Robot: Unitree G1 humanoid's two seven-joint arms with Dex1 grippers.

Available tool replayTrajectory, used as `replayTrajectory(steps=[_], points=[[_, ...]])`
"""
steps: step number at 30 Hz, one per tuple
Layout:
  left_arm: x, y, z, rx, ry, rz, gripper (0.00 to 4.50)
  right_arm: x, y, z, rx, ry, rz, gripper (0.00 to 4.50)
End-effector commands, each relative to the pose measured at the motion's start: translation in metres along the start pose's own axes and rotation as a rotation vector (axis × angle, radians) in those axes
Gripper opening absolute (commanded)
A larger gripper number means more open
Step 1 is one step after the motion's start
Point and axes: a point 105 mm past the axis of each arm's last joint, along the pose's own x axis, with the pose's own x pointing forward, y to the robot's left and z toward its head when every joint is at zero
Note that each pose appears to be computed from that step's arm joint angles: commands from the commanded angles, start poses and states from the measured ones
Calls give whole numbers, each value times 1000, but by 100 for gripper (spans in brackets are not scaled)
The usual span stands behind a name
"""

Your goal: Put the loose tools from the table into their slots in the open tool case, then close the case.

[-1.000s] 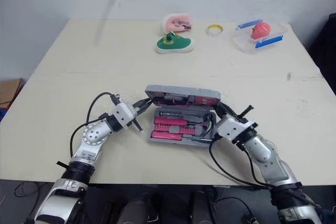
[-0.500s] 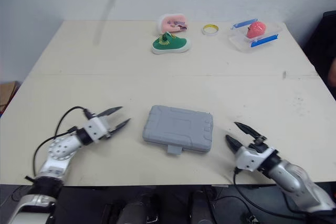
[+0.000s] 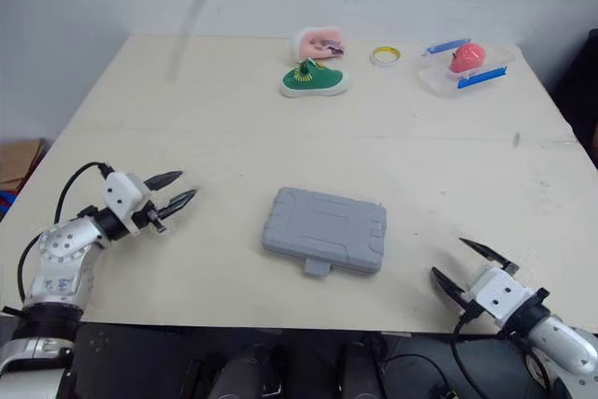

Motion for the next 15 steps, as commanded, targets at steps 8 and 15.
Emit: replayTrajectory(steps=[8, 15], points=[[107, -36, 38, -7, -33, -302, 0, 36, 76, 31, 154, -7, 406, 5], [146, -66, 41, -3, -15, -416, 0, 54, 73, 26, 112, 14, 406, 5]])
